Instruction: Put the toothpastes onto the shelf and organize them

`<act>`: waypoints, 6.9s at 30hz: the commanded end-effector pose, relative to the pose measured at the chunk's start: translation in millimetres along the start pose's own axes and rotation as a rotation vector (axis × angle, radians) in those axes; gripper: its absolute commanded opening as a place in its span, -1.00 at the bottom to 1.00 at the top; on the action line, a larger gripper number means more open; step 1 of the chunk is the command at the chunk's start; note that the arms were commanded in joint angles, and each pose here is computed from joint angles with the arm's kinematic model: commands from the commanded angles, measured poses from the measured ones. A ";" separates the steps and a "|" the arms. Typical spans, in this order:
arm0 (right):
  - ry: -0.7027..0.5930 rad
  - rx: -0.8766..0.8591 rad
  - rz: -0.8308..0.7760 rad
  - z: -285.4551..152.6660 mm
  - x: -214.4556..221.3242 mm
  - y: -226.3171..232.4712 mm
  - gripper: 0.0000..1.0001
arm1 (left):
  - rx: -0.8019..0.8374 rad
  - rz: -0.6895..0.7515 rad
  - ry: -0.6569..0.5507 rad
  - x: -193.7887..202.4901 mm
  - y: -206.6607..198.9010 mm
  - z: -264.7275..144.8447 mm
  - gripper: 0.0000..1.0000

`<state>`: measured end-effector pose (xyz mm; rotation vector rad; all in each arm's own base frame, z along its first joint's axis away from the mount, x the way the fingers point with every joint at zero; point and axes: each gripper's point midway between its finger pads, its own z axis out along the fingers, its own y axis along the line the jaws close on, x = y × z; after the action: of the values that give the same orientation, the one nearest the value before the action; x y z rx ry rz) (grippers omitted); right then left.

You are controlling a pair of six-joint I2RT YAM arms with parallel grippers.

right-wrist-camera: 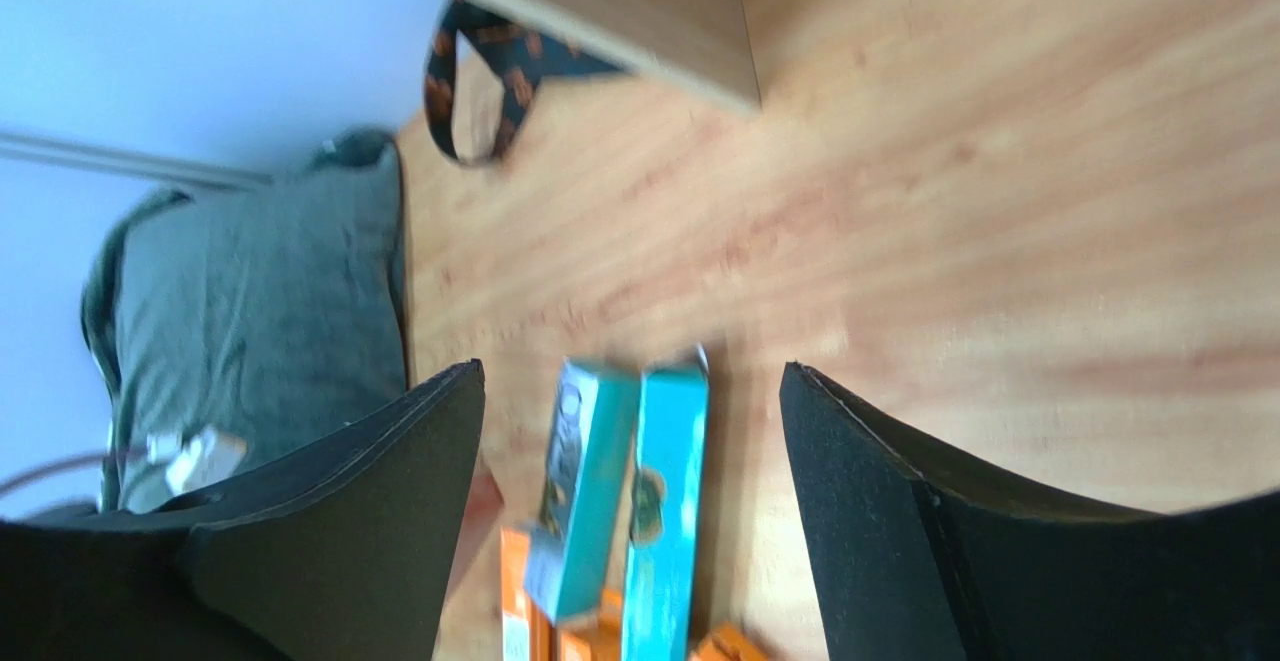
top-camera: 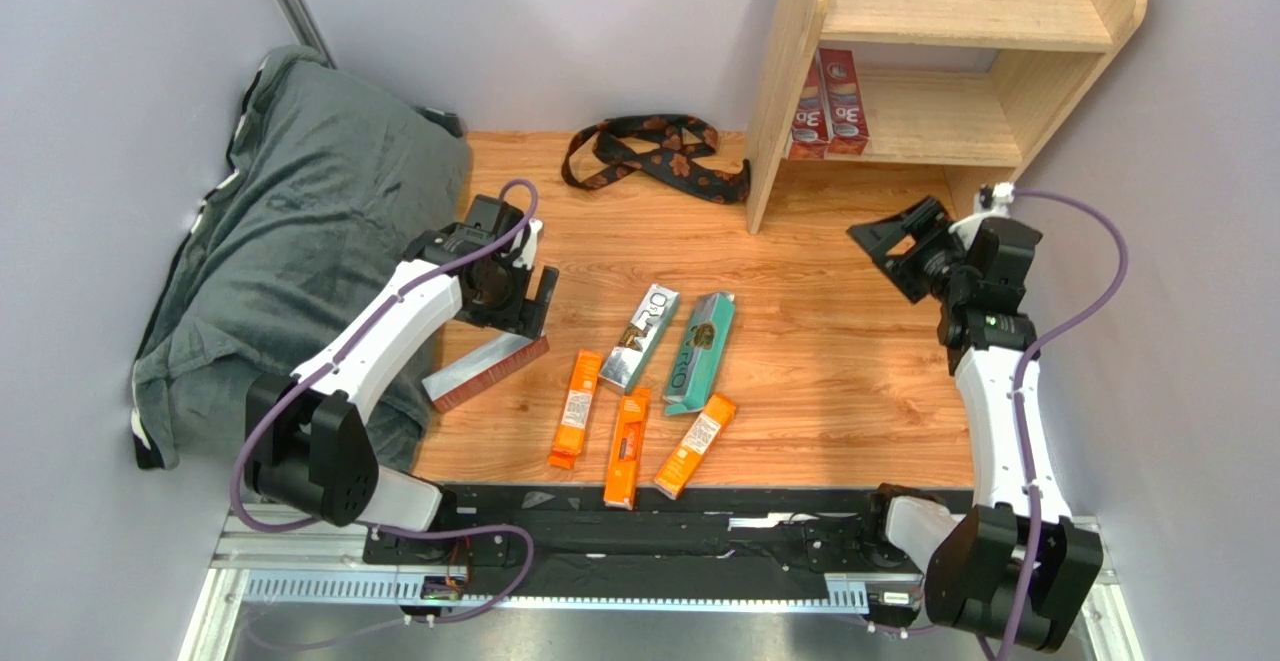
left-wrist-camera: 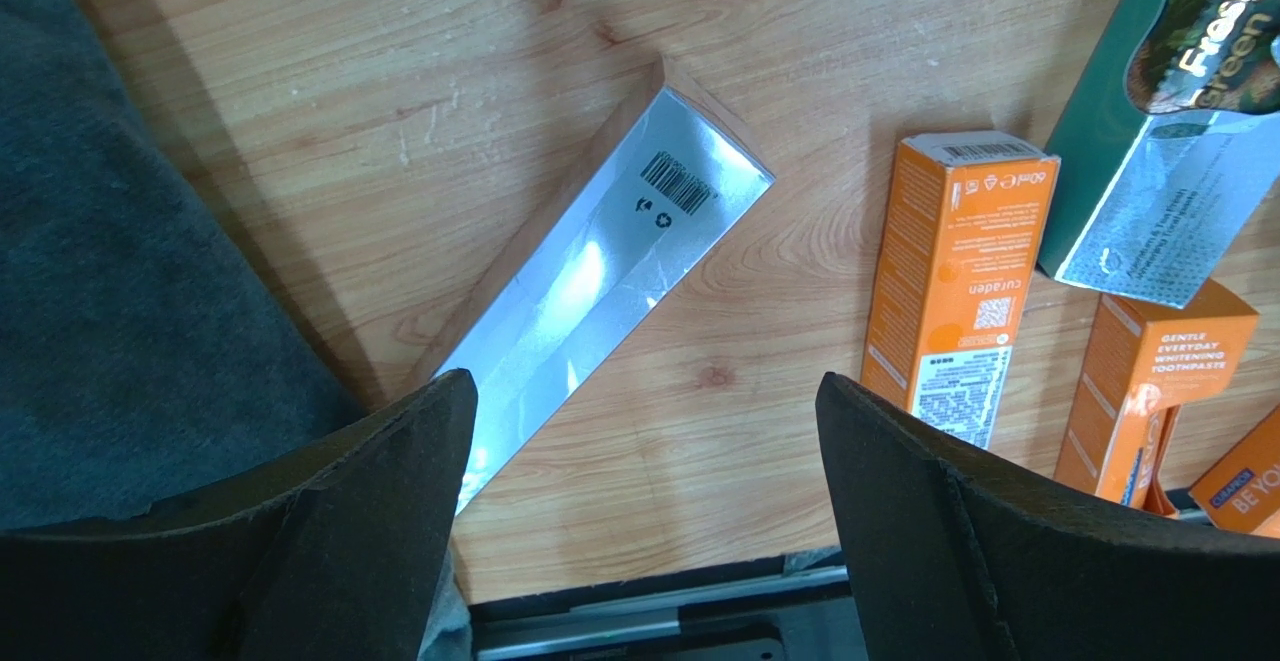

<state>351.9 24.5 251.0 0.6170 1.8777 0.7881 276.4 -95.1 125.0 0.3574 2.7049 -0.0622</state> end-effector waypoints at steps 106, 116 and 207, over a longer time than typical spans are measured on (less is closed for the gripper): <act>0.101 -0.894 0.211 -124.7 173.3 250.3 0.52 | 1.359 -0.657 -0.832 -147.2 -133.7 -275.7 -0.26; 0.071 -0.914 0.208 -129.6 162.8 257.9 0.46 | 1.366 -0.652 -0.827 -146.8 -134.8 -273.8 -0.27; -0.117 -0.428 0.114 -94.6 13.7 129.2 -0.59 | 0.179 -0.241 -0.581 -87.8 -31.2 -145.3 0.98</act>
<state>279.7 88.3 298.1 0.6819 1.6660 1.0049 285.2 -128.3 290.0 -0.0033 2.1867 -0.4023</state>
